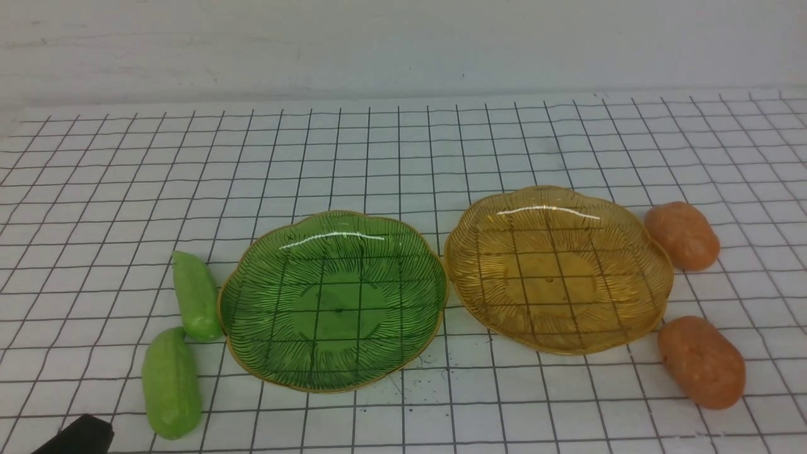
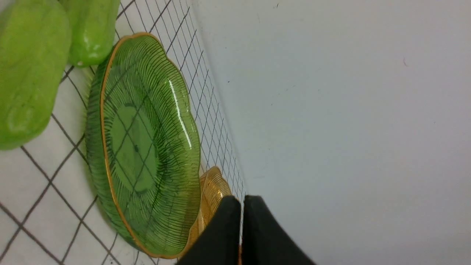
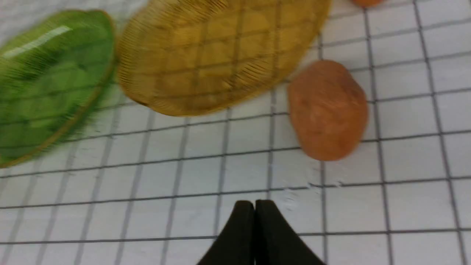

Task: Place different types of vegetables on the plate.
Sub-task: 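Put the potato onto the plate, then put the green cucumber next to the left plate into that plate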

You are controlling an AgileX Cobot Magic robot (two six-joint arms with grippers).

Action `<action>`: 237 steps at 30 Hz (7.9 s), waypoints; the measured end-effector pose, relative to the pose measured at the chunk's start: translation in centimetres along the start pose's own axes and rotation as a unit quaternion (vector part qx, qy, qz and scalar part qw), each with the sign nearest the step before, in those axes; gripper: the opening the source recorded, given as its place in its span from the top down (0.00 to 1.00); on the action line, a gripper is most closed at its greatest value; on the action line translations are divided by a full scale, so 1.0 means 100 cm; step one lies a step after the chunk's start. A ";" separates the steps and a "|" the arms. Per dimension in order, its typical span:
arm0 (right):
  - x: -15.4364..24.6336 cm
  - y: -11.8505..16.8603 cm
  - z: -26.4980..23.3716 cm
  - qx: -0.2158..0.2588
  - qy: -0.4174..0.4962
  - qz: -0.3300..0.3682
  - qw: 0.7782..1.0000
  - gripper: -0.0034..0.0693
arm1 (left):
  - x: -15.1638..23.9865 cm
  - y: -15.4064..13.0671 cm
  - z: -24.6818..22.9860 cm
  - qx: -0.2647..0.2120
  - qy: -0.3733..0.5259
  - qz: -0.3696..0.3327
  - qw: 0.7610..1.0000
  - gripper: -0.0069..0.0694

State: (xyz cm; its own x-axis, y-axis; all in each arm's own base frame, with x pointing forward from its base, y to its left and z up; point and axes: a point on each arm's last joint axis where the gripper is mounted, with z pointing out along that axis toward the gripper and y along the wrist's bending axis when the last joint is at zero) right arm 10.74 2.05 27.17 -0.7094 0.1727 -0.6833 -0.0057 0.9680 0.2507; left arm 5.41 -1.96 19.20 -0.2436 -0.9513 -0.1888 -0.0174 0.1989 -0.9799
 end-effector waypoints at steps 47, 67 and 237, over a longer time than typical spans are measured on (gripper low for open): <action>-0.097 -0.016 0.151 0.151 0.291 -0.119 0.937 0.26 | 0.018 -0.057 0.054 -0.143 0.418 0.315 0.840 0.92; -0.118 0.073 0.201 -0.046 0.154 -0.135 0.978 0.26 | 0.015 -0.057 0.056 -0.145 0.398 0.322 0.847 0.89; -0.010 0.009 -0.113 -0.004 -0.044 -0.188 0.981 0.96 | -0.044 0.009 0.185 -0.419 0.334 0.387 0.751 0.36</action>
State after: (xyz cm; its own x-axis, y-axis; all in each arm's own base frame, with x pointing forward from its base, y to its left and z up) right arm 3.45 0.68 35.80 -0.5928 -0.1805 -0.7848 -0.2613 0.9650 -0.0245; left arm 24.39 -1.98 17.92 -0.9219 -0.2003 -0.3316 -0.1556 0.9754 -0.1563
